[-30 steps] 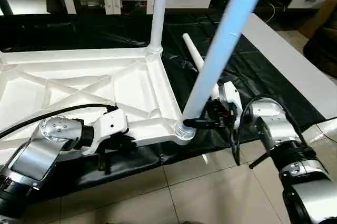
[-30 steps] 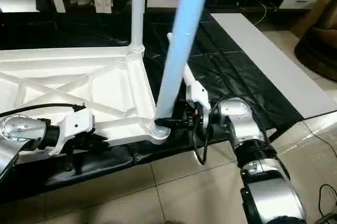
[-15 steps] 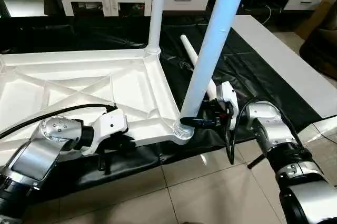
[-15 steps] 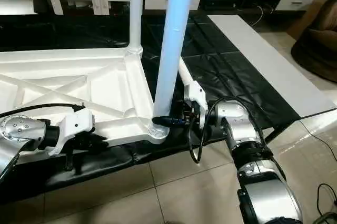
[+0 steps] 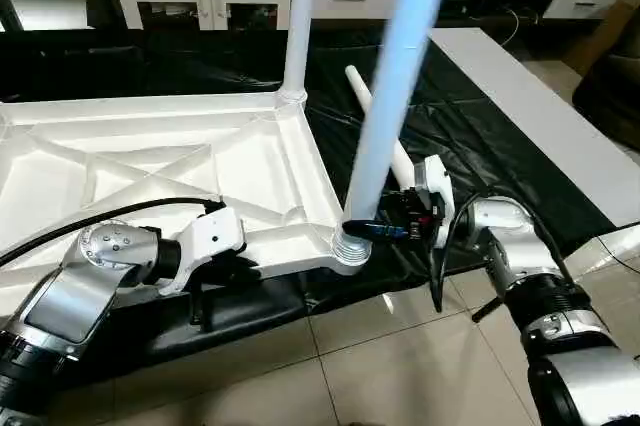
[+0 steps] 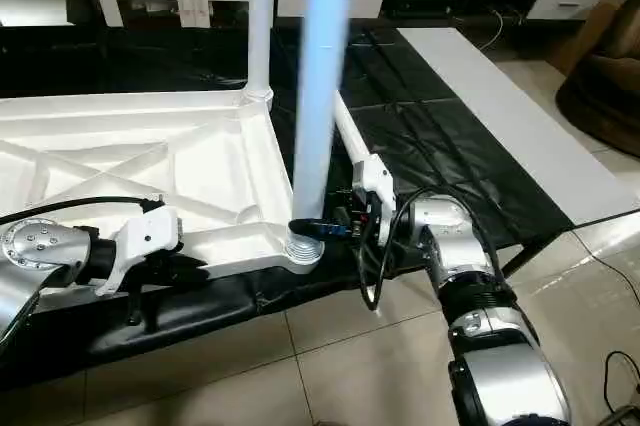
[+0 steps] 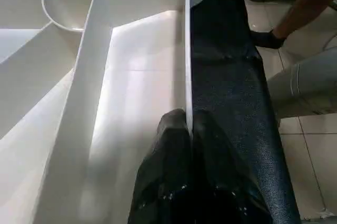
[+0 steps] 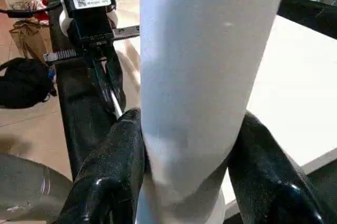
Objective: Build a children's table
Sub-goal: Insert table leg to table base
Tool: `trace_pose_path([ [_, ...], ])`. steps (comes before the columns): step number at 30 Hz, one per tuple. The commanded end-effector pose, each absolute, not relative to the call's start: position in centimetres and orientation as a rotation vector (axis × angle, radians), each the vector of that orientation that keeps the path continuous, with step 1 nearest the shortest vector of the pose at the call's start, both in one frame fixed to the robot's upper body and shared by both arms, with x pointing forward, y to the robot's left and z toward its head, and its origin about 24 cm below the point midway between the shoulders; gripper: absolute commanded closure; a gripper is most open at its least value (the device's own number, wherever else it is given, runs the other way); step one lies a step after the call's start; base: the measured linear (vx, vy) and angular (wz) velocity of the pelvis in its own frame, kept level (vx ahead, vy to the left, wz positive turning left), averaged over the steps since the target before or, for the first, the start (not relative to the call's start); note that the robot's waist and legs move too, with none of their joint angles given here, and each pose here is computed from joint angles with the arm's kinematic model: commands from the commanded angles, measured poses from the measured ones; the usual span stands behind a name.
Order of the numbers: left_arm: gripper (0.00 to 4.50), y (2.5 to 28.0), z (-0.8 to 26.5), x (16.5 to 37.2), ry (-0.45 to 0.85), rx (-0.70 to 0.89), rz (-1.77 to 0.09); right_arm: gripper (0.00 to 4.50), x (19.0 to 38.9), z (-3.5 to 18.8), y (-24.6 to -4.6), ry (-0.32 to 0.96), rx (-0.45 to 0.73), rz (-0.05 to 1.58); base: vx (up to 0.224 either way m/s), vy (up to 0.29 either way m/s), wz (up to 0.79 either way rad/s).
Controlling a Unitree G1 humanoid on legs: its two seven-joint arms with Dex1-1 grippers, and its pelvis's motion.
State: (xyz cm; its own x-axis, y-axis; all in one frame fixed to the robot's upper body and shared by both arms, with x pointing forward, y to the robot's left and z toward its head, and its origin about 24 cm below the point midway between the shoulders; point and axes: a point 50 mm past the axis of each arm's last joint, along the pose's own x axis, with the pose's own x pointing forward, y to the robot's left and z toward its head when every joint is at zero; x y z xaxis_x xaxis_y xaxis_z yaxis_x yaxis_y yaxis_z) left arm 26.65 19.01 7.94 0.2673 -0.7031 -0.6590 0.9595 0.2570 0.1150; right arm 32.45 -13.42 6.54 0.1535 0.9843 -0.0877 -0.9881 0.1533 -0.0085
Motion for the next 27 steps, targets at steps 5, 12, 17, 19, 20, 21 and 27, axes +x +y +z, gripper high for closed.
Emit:
trace_pose_path([
  [5, 4.50, 17.8, 7.0, 26.0, 0.561, 0.565, -1.282, 2.66, 29.4, 0.4, -15.1, 0.383, -0.101, 1.380, 0.000, 0.000, 0.00],
  [12, 4.50, 17.8, 7.0, 26.2, 0.556, 0.571, -1.277, 2.66, 29.5, 0.5, -15.4, 0.365, -0.096, 1.355, 0.000, 0.000, 0.00],
  [17, 4.50, 17.8, 7.0, 26.5, 0.536, 0.583, -1.242, 2.66, 30.3, 1.3, -15.9, 0.265, -0.009, 1.233, 0.000, 0.000, 0.00],
  [19, 4.50, 17.8, 7.0, 26.6, 0.530, 0.587, -1.231, 2.66, 30.4, 1.5, -15.9, 0.231, 0.020, 1.207, 0.000, 0.000, 0.00],
  [20, 4.50, 17.8, 7.0, 26.7, 0.528, 0.587, -1.229, 2.66, 30.4, 1.6, -15.9, 0.220, 0.027, 1.201, 0.000, 0.000, 0.00],
  [21, 4.50, 17.7, 7.0, 26.7, 0.526, 0.588, -1.227, 2.66, 30.4, 1.7, -15.9, 0.198, 0.039, 1.190, 0.000, 0.000, 0.00],
  [27, 4.50, 17.4, 7.1, 26.9, 0.517, 0.588, -1.226, 2.66, 29.9, 1.5, -15.7, 0.143, 0.073, 1.161, 0.000, 0.000, 0.00],
])
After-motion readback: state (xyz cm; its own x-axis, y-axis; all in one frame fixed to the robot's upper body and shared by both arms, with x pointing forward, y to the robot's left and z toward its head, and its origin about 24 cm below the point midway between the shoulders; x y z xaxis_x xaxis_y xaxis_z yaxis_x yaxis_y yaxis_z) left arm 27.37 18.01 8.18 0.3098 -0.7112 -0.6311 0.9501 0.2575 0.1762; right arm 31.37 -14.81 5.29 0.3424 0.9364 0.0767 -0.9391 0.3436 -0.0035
